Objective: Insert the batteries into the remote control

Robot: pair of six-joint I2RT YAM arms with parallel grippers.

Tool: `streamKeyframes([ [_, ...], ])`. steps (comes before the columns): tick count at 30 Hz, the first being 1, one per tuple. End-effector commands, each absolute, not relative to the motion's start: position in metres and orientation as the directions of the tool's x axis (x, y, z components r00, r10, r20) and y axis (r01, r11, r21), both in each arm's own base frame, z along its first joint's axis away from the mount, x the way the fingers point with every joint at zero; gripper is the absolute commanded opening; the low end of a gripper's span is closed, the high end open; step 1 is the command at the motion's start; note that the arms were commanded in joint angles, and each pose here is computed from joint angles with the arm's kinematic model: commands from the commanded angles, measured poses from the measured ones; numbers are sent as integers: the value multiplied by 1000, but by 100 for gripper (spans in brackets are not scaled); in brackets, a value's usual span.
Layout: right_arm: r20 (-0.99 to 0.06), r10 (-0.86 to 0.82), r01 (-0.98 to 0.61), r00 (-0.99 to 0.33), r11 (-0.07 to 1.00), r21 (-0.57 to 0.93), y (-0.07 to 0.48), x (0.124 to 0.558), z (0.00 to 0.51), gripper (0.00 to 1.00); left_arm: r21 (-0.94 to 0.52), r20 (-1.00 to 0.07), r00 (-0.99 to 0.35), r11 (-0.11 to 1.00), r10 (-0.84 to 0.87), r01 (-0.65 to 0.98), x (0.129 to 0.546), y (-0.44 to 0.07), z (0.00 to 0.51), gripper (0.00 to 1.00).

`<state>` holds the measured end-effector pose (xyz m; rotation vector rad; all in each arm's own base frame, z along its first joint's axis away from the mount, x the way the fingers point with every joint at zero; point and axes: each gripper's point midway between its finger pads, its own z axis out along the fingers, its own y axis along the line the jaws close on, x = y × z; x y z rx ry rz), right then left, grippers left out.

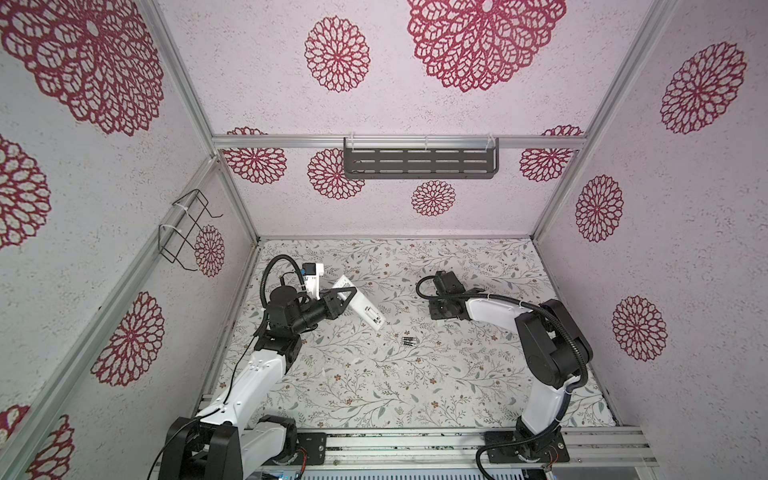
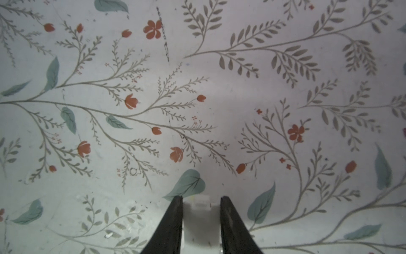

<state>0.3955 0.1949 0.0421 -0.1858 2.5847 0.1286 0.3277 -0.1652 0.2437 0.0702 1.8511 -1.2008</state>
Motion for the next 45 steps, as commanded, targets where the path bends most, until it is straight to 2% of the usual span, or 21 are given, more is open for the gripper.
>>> streamKeyframes([
  [1,-543,-73,-123,-837,991,57,191,402,45,38,-686,-722,-569,514,-393,515,325,-168,252,11],
  [11,-595,-106,-171,-797,984,54,193,404,71,44,-685,-723,-567,513,-394,517,326,-168,254,11],
  [17,-665,-245,-423,-705,898,117,218,376,88,47,-684,-723,-568,525,-393,507,322,-166,257,11],
  [27,-693,-400,-665,-600,731,153,254,313,104,47,-679,-722,-568,565,-395,469,315,-158,258,11],
  [37,-632,-484,-718,-605,675,170,275,267,85,46,-664,-732,-548,605,-405,440,315,-149,256,11],
  [45,-609,-465,-677,-643,716,169,274,267,75,46,-662,-733,-545,613,-407,431,315,-147,252,11],
])
